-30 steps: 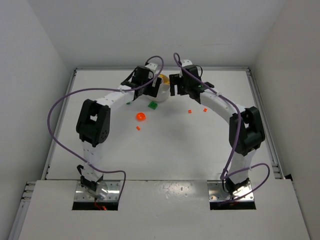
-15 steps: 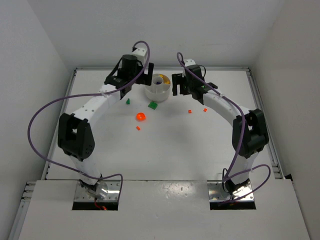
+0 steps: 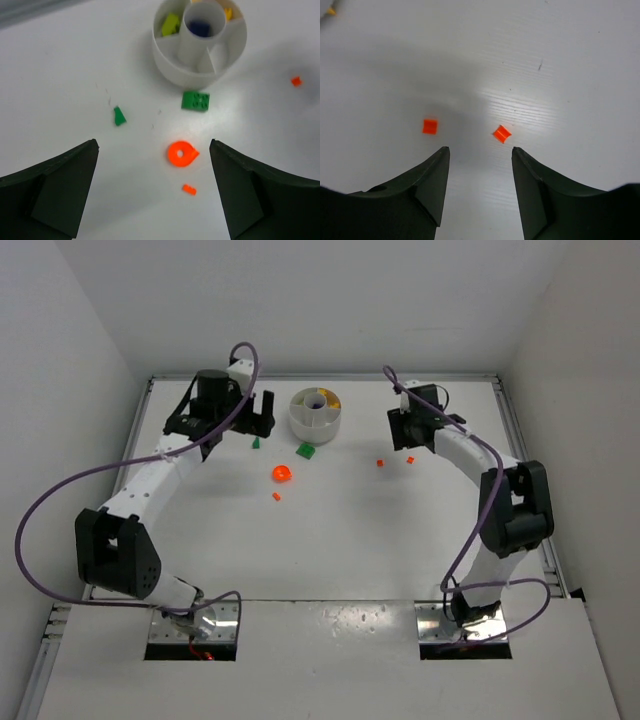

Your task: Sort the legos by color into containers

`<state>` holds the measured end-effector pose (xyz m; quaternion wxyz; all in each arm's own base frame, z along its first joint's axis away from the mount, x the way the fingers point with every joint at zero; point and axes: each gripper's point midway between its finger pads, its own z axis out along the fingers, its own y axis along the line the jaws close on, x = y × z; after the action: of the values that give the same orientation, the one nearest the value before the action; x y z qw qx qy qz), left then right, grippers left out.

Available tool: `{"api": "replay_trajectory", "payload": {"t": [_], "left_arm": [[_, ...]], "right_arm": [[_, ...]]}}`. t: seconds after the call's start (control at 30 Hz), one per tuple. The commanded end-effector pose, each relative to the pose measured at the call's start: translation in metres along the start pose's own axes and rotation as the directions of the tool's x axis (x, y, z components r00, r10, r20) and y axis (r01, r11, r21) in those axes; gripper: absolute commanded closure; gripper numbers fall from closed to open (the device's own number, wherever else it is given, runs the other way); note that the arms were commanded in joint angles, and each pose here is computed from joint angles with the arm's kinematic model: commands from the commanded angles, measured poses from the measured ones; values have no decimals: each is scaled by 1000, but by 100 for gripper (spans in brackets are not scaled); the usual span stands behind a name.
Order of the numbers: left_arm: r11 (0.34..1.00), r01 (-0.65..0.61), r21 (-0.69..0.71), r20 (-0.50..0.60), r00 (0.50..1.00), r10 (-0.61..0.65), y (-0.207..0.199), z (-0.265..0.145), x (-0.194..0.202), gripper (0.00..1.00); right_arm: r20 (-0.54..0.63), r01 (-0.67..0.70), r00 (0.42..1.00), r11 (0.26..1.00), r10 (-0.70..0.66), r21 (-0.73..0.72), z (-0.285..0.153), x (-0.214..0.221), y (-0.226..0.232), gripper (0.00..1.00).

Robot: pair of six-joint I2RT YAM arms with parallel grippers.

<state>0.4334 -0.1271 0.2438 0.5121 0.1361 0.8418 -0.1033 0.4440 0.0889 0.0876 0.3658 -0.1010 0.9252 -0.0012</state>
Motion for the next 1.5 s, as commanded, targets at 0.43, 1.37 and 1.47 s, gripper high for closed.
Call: {"api": "replay_trajectory", "payload": {"t": [0.43, 1.37, 1.47], "left_arm": [[939, 5, 343, -19, 1000, 2, -15, -39, 27, 0], [938, 24, 346, -43, 999, -9, -9, -27, 30, 0], [938, 24, 346, -43, 999, -9, -9, -27, 30, 0]], "right_arm": [[-149, 332, 904, 877, -402, -348, 50, 46, -34, 55], [-249, 337, 841, 825, -481, -454, 74, 84, -44, 72], [-259, 324, 839, 822, -479, -469, 75, 90, -41, 83]]}}
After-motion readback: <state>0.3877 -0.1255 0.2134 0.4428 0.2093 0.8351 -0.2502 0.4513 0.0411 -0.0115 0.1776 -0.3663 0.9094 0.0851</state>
